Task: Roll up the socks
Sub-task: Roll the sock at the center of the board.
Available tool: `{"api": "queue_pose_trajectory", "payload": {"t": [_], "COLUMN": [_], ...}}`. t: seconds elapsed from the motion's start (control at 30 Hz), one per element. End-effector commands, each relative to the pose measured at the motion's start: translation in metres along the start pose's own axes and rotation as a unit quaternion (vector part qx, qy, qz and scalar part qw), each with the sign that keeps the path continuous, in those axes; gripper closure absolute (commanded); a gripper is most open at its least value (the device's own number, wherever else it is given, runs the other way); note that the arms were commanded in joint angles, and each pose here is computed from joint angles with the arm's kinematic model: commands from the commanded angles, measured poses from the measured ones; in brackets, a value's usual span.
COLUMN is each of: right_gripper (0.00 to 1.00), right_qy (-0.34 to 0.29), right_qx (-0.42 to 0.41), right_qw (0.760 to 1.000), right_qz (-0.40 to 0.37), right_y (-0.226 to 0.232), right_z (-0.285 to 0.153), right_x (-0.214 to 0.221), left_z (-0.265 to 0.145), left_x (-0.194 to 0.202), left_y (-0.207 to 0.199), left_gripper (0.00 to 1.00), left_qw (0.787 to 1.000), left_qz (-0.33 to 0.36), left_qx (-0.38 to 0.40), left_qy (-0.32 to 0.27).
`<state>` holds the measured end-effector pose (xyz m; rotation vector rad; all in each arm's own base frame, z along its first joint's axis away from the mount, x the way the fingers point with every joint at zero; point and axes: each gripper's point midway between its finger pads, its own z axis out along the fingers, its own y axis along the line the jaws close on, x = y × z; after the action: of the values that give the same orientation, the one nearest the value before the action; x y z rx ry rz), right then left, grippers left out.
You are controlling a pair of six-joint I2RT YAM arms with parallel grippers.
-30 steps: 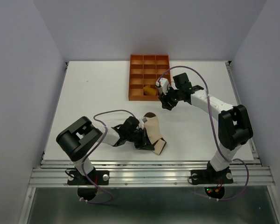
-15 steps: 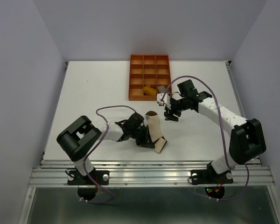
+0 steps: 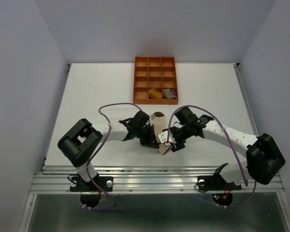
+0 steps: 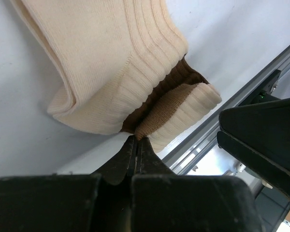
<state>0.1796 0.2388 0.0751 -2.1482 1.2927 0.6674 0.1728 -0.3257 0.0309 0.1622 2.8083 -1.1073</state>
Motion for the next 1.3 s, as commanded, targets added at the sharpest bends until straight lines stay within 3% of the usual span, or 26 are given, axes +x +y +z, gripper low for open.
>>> {"api": "queue_pose_trajectory", "payload": {"t": [0.0, 0.27, 0.5, 1.03, 1.1, 1.17, 1.2, 1.23, 1.27], "right_gripper": [0.33, 0.34, 0.36, 0.42, 0.52, 0.69, 0.76, 0.93, 0.98], "right_qy": [-0.015, -0.014, -0.014, 0.017, 0.020, 0.018, 0.023, 0.026, 0.027], "right_qx": [0.042, 0.038, -0.018, -0.019, -0.016, -0.013, -0.013, -0.012, -0.009], "right_qw": [0.996, 0.996, 0.996, 0.998, 0.999, 0.999, 1.000, 1.000, 0.999], "right_qz": [-0.079, -0.074, -0.083, -0.055, -0.048, -0.029, -0.016, -0.005, 0.015], "right_y": [-0.021, -0.019, 0.007, 0.004, 0.001, -0.001, -0.002, -0.003, -0.005], "right_z": [-0.005, 0.011, 0.022, 0.049, 0.053, 0.055, 0.056, 0.056, 0.056], "right_x": [-0.021, -0.012, -0.008, 0.025, 0.028, 0.027, 0.029, 0.030, 0.029], "left_z": [-0.004, -0.003, -0.003, -0.009, -0.011, -0.013, -0.015, -0.015, -0.017], "left_x": [-0.005, -0.004, -0.007, -0.003, -0.002, -0.001, -0.001, 0.001, 0.001], "left_y": [-0.003, -0.002, 0.000, -0.010, -0.013, -0.012, -0.011, -0.005, -0.006], "left_gripper": [1.00, 1.00, 1.00, 1.00, 1.00, 1.00, 0.93, 0.86, 0.75], "left_qw": [1.000, 1.000, 0.999, 0.996, 0.995, 0.995, 0.995, 0.996, 0.996], "left_qz": [0.009, 0.007, -0.002, -0.014, -0.016, -0.021, -0.027, -0.034, -0.034], "left_qx": [0.004, 0.013, 0.020, 0.078, 0.086, 0.085, 0.083, 0.077, 0.081], "left_qy": [0.007, 0.018, 0.025, 0.050, 0.052, 0.050, 0.045, 0.041, 0.034]}}
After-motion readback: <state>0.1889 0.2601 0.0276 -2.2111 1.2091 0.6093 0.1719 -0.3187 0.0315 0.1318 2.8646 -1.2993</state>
